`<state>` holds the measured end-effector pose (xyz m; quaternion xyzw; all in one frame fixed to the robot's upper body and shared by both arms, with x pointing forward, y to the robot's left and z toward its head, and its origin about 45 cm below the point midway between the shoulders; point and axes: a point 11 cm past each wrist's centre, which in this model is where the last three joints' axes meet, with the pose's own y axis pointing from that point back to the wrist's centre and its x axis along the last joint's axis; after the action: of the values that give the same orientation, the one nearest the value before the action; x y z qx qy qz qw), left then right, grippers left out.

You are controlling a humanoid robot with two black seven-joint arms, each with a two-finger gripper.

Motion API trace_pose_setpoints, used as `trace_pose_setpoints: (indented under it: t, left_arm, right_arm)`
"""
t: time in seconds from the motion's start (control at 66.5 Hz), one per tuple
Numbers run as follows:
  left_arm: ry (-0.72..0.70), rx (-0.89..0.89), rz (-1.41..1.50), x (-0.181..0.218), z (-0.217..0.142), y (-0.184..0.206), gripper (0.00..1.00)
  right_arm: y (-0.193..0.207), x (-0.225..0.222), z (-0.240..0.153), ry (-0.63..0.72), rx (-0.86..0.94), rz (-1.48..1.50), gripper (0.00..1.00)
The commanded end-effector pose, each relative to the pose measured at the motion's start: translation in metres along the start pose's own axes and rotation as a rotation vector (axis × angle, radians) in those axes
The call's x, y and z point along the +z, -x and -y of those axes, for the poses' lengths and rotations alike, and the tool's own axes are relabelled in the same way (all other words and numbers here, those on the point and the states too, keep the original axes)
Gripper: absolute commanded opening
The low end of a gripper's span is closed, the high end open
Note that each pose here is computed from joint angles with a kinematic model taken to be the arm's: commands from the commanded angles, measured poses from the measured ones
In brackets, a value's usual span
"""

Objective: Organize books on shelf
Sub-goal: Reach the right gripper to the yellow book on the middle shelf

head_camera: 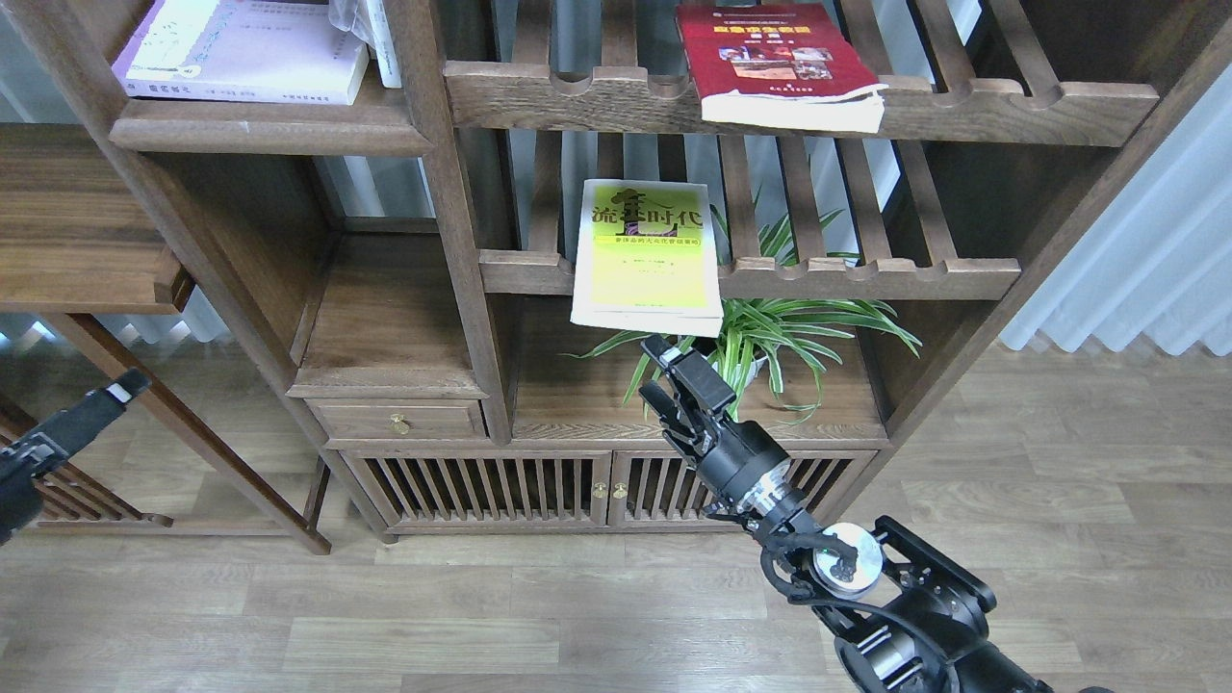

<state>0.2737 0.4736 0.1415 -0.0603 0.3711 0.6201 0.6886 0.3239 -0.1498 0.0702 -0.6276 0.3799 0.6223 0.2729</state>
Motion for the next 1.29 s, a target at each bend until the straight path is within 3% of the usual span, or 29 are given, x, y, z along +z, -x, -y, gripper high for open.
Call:
trace_pose_setpoints:
  t: [0.0, 0.721, 0.902, 1.067, 1.278]
  left_arm:
    - [0.002, 0.003, -0.001, 0.001, 0.000, -0.001, 0.98]
    - [0.018, -0.001, 0.003, 0.007, 0.000, 0.000, 0.98]
    - [0.025, -0.001, 0.003, 0.010, 0.000, 0.000, 0.98]
    - [0.033, 0.001, 0.003, 0.012, -0.001, 0.000, 0.98]
    - [0.050, 0.001, 0.005, 0.019, -0.002, 0.000, 0.99]
  right_arm:
    - [0.004, -0.011, 0.009, -0.016, 0.031, -0.003, 0.99]
    - [0.030, -0.056, 0.047, -0.081, 0.145, -0.006, 0.97]
    - [0.032, -0.058, 0.050, -0.077, 0.148, -0.017, 0.88]
    - [0.029, -0.053, 0.050, -0.058, 0.154, -0.026, 0.69]
    - [0.020, -0.034, 0.049, 0.014, 0.176, -0.080, 0.66]
